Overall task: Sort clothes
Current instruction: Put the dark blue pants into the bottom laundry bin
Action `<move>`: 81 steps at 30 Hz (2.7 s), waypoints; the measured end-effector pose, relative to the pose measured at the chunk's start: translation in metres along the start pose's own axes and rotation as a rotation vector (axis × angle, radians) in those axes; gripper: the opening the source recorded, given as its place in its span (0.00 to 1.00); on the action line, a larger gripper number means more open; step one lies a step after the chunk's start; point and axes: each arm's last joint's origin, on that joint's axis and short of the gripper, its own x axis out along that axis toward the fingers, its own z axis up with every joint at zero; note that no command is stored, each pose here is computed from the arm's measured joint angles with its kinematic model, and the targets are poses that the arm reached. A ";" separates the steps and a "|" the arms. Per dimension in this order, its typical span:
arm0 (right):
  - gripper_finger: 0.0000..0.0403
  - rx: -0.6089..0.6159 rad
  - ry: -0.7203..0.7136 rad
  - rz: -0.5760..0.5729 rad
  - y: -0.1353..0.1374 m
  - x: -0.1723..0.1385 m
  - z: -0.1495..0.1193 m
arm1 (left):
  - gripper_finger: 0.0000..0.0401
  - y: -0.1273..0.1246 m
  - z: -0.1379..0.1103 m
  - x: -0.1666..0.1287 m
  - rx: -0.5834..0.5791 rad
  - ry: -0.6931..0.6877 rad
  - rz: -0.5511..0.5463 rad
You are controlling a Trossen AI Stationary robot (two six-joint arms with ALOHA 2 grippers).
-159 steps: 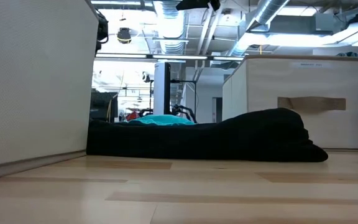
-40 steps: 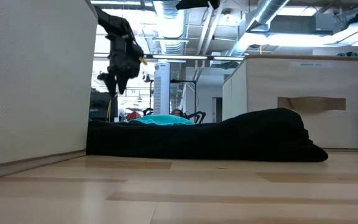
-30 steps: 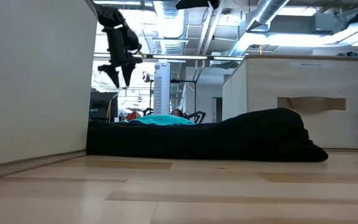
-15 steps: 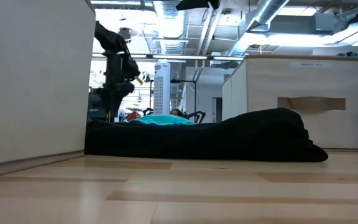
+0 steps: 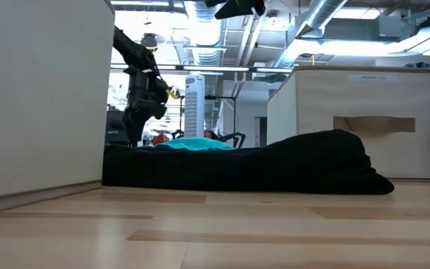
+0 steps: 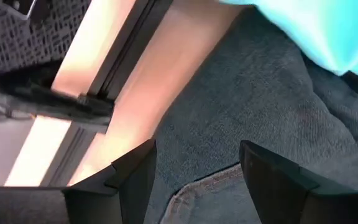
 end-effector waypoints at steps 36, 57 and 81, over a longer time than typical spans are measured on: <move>0.68 -0.013 0.044 0.002 0.000 0.000 -0.004 | 0.56 -0.023 -0.005 0.075 0.273 -0.016 -0.027; 0.68 -0.013 0.044 0.002 0.000 0.000 -0.004 | 0.04 -0.010 -0.012 0.081 0.101 -0.029 -0.032; 0.68 -0.018 0.039 0.002 0.000 0.000 -0.004 | 0.02 0.052 -0.005 -0.001 -0.376 -0.223 0.029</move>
